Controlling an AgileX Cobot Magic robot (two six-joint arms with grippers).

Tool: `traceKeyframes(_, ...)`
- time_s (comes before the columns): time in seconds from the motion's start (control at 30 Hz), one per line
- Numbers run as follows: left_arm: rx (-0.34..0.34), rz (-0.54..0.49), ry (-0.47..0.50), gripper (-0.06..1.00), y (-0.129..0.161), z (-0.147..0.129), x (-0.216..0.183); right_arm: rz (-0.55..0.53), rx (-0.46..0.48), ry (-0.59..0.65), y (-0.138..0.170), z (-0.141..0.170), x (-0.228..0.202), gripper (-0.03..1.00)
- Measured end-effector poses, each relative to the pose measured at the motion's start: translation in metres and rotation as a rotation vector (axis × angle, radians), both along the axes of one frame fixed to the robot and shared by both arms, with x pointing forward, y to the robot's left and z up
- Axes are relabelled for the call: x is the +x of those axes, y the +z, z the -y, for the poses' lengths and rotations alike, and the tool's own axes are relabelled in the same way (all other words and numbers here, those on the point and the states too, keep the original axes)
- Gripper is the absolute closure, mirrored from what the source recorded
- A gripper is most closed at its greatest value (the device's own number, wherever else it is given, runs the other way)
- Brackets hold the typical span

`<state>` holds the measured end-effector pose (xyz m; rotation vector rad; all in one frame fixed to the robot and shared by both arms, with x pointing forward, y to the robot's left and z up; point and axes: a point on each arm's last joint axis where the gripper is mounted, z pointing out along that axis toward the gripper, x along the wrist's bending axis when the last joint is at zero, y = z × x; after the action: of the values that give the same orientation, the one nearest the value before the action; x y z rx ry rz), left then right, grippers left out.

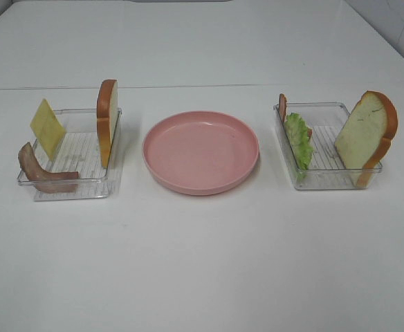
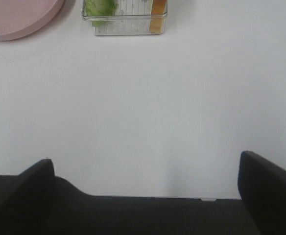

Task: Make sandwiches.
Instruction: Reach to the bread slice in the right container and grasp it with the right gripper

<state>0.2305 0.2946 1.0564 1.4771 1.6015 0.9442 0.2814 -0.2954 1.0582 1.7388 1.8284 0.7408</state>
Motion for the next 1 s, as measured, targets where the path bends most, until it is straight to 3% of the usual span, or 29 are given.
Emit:
traceKeyframes(0.13,0.000,0.000,0.000,-0.05,0.000,0.000,0.000,-0.141,0.010,0.004,0.025,-0.003,0.048,0.00)
traceKeyframes(0.4,0.000,0.000,0.000,-0.05,0.000,0.000,0.000,-0.306,0.024,0.005,0.046,-0.008,0.145,0.00)
traceKeyframes(0.67,0.000,0.000,0.000,-0.05,0.000,0.000,0.000,-0.348,0.026,0.005,0.053,-0.011,0.229,0.00)
traceKeyframes(1.0,0.000,0.000,0.000,-0.05,0.000,0.000,0.000,-0.387,-0.006,0.003,0.048,-0.010,0.288,0.00)
